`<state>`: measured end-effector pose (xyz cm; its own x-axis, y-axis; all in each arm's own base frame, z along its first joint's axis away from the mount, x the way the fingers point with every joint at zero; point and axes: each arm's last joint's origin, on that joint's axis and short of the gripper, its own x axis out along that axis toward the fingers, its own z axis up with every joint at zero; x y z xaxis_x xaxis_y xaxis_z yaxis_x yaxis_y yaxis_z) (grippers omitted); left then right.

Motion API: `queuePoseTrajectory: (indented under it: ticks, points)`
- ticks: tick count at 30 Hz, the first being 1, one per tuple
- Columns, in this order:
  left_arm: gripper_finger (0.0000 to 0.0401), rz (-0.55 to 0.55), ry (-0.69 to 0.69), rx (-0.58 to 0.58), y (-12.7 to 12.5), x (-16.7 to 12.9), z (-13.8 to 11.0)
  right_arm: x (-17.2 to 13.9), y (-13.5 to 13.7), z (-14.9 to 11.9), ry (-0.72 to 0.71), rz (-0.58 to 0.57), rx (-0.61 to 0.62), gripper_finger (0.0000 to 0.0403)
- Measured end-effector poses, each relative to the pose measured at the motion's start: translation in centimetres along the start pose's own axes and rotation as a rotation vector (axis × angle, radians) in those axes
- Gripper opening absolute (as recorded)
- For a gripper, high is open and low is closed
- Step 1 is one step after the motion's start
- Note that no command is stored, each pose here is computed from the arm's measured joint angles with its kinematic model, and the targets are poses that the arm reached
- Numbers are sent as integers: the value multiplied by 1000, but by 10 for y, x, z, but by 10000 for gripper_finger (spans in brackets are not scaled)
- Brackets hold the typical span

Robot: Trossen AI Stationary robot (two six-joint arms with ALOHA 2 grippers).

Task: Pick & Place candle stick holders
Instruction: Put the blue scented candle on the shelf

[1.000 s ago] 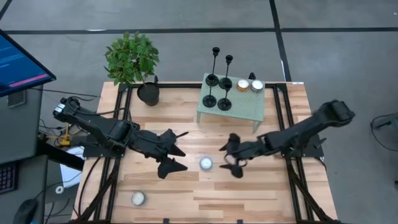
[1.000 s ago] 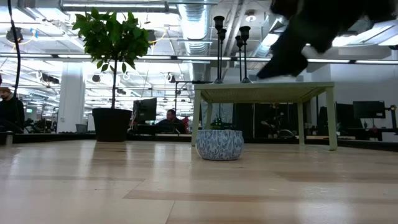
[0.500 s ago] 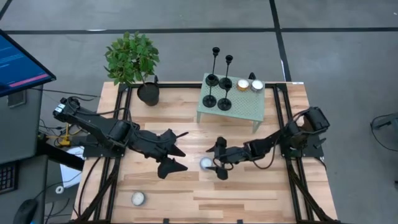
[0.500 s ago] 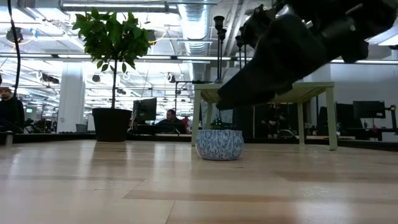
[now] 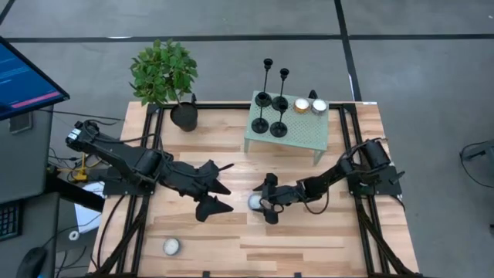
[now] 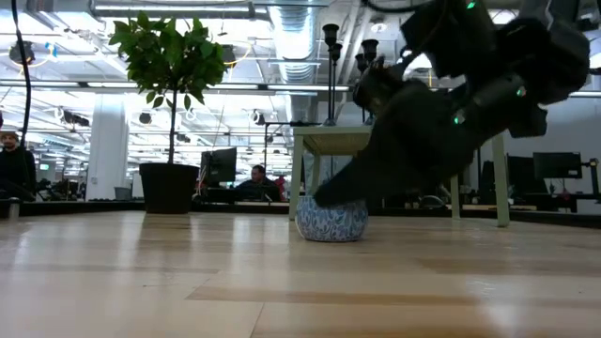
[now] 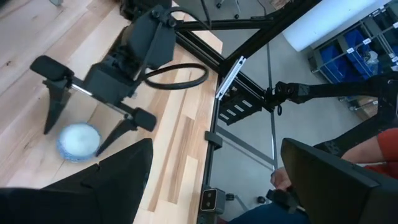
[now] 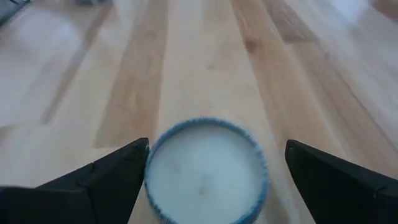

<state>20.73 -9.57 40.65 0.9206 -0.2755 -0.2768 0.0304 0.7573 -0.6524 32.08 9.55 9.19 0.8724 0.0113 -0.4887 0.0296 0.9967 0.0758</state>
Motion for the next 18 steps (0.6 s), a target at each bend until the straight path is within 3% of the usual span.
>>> queuePoseTrajectory:
  ticks: [11,18]
  points:
    - [355,-5,-5,-1,-1,0,1,8,-1,-12,30,-12,18,363]
    - [355,-6,-6,-1,-1,0,1,11,-4,-8,21,-20,27,307]
